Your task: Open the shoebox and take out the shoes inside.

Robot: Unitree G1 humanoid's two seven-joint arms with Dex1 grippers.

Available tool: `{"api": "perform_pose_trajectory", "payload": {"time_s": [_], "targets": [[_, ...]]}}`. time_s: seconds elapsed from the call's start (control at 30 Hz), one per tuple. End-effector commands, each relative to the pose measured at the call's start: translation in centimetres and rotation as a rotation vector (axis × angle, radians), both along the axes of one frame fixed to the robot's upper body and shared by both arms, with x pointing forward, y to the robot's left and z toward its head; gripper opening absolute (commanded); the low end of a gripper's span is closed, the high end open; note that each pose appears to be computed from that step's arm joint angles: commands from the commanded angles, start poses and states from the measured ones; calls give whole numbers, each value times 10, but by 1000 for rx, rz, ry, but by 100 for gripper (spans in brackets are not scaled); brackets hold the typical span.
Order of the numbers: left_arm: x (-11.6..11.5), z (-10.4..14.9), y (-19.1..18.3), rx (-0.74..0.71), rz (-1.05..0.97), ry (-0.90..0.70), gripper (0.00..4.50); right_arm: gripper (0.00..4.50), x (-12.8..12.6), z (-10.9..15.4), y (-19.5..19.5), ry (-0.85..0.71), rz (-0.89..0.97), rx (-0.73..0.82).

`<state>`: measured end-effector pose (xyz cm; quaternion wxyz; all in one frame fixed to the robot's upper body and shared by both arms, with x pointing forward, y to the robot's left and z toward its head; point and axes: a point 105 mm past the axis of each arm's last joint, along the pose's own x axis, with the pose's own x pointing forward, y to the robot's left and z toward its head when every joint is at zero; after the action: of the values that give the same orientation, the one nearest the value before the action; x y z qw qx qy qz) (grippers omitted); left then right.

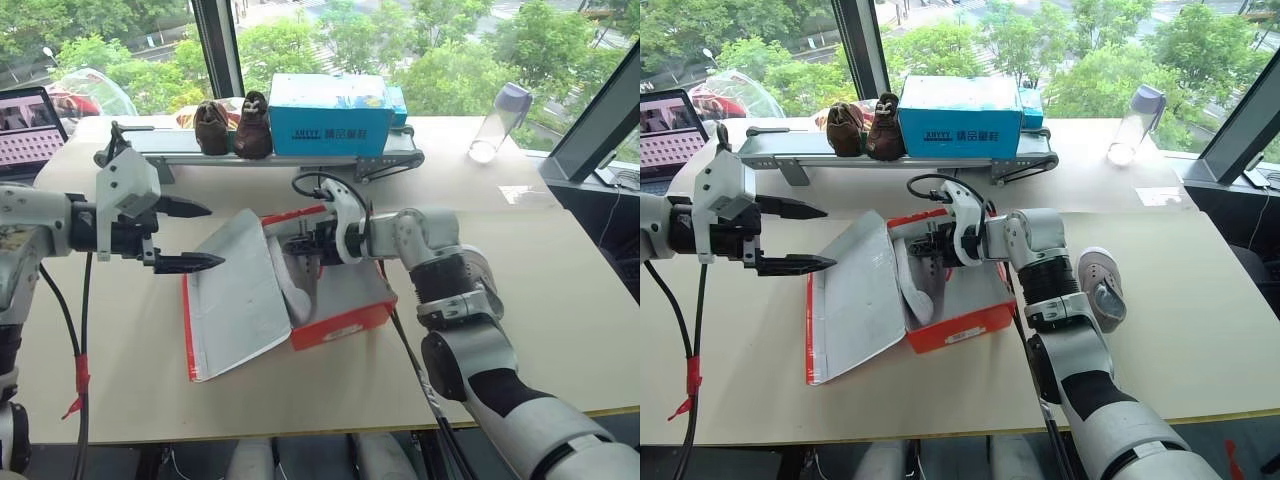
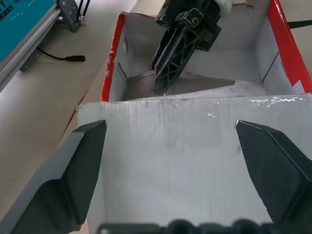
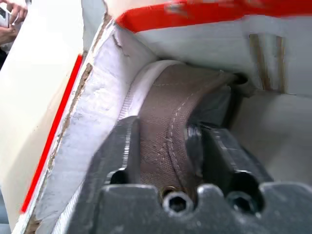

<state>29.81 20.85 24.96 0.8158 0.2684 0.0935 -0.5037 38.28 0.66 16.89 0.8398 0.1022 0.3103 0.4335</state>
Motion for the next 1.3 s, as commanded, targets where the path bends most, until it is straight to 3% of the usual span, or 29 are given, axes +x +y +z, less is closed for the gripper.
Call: {"api": "perform_pose_trajectory", "payload": {"time_s": [0.03,0.27,0.5,0.6,0.73,0.8,0.97,1.1,1.3], "targets": [[-2,14,1,9,2,-61,450,9,2,23,1,-62,0,40],[4,12,-5,0,-22,-60,450,3,1,47,-13,-93,-43,65],[11,12,-11,-5,-55,-64,450,3,-13,107,-41,-131,-80,182],[14,11,-14,-9,-72,-64,450,3,-18,130,-64,-183,-112,196],[18,10,-18,-10,-92,-64,450,3,-19,180,-118,-285,-231,285],[20,9,-20,-14,-101,-64,450,3,-21,186,-143,-332,-306,214],[23,7,-28,-26,-137,-53,450,3,-21,145,-197,-297,-469,-47],[24,7,-30,-27,-154,-49,450,3,-25,88,-203,-194,-455,-199],[23,6,-29,-25,-153,-43,450,3,-27,41,-216,-138,-482,-359]]}}
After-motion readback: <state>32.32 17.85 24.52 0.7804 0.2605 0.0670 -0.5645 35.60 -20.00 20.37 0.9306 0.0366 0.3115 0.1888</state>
